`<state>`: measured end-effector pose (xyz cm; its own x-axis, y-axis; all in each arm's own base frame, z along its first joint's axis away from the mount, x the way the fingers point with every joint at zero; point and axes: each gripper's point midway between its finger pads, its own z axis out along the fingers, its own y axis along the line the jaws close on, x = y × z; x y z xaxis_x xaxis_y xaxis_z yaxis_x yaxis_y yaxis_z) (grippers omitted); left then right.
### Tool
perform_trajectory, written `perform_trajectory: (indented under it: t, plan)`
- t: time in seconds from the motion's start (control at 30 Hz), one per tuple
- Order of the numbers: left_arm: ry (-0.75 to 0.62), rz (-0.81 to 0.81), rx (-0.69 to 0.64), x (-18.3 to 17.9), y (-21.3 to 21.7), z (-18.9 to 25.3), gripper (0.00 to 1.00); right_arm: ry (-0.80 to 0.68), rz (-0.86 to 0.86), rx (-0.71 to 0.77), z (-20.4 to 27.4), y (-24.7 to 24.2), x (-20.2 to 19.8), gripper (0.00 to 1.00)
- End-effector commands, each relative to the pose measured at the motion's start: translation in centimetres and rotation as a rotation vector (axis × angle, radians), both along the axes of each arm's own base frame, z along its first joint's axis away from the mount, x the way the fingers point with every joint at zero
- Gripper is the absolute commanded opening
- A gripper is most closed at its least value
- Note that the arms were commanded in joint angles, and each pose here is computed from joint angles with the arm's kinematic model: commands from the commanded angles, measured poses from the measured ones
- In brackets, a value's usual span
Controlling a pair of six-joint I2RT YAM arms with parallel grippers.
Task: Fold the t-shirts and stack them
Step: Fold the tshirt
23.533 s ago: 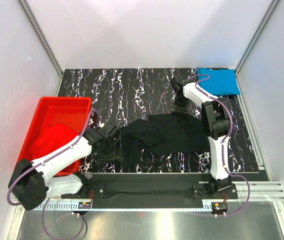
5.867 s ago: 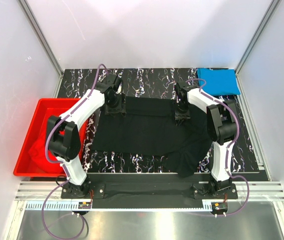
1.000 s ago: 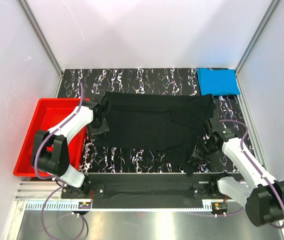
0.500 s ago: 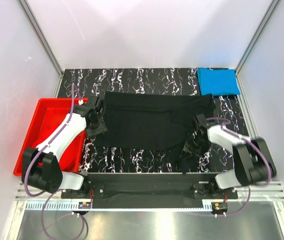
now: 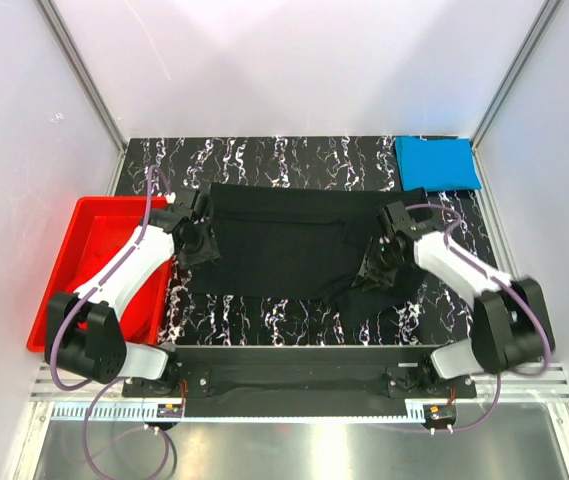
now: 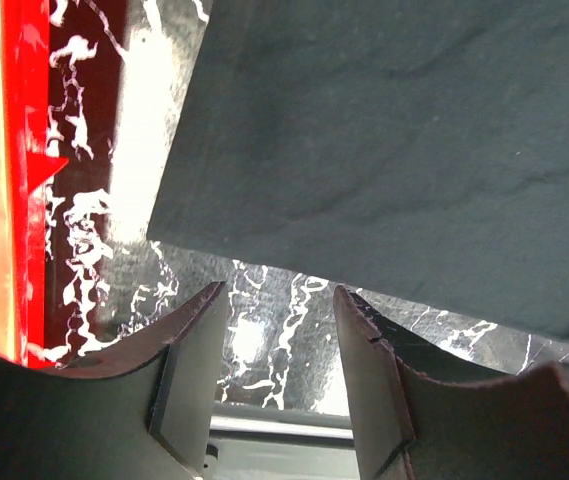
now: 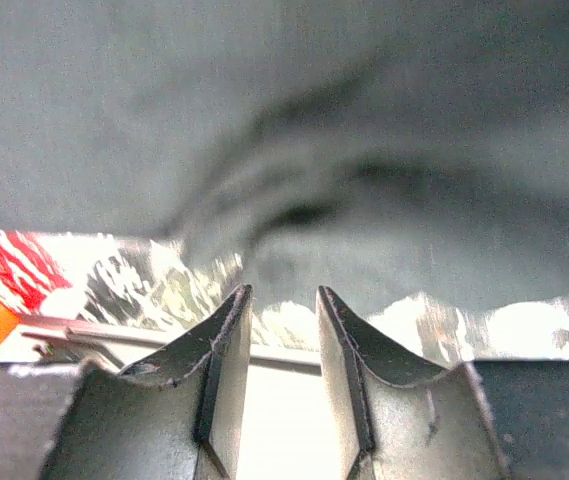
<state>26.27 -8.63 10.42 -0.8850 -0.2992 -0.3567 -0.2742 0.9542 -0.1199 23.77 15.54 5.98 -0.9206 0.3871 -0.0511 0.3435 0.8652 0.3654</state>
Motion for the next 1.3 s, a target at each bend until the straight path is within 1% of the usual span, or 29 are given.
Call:
perform_trajectory:
  t: [0.0, 0.1, 0.17, 0.33, 0.4, 0.47, 0.5, 0.57, 0.67, 0.97, 1.1, 1.2, 1.27]
  plan:
    - [-0.046, -0.042, -0.016, 1.2, -0.6, 0.4, 0.52, 0.001, 0.029, -0.03, 1.3, -0.3, -3.3, 0.39]
    - [-0.038, -0.05, -0.015, 1.4, -0.7, 0.2, 0.52, 0.012, 0.067, -0.014, 0.8, 0.8, -5.2, 0.4]
    - [-0.029, -0.054, -0.018, 1.4, -0.8, 0.1, 0.51, 0.043, 0.065, -0.038, -0.2, 0.7, -6.5, 0.41]
    - [-0.032, -0.048, -0.014, 1.4, -0.7, 0.3, 0.51, 0.083, 0.062, -0.051, -1.9, 2.0, -8.5, 0.52]
    - [-0.026, -0.049, -0.018, 1.4, -0.8, 0.3, 0.51, 0.093, 0.068, -0.064, -2.3, 2.5, -8.8, 0.53]
    - [-0.023, -0.048, -0.019, 1.4, -0.8, 0.2, 0.51, 0.101, 0.087, -0.118, -2.9, 2.3, -9.2, 0.51]
    - [-0.023, -0.046, -0.018, 1.4, -0.8, 0.3, 0.51, 0.105, 0.071, -0.144, -3.3, 2.0, -9.2, 0.44]
    - [-0.023, -0.044, -0.014, 1.3, -0.7, 0.3, 0.51, 0.113, 0.066, -0.158, -3.6, 1.8, -9.4, 0.41]
    - [-0.024, -0.041, -0.005, 1.2, -0.5, 0.2, 0.51, 0.121, 0.066, -0.168, -4.2, 1.7, -9.6, 0.39]
    - [-0.029, -0.042, 0.003, 1.1, -0.3, 0.3, 0.51, 0.13, 0.047, -0.183, -5.6, 1.7, -9.7, 0.42]
    - [-0.029, -0.043, 0.009, 1.1, -0.1, 0.3, 0.51, 0.149, 0.034, -0.199, -6.1, 1.5, -9.8, 0.42]
    - [-0.03, -0.044, 0.009, 1.0, -0.1, 0.3, 0.51, 0.178, 0.027, -0.21, -6.8, 1.2, -10.5, 0.4]
    - [-0.03, -0.045, 0.015, 0.9, 0.0, 0.3, 0.51, 0.196, 0.021, -0.208, -7.1, 1.0, -11.1, 0.33]
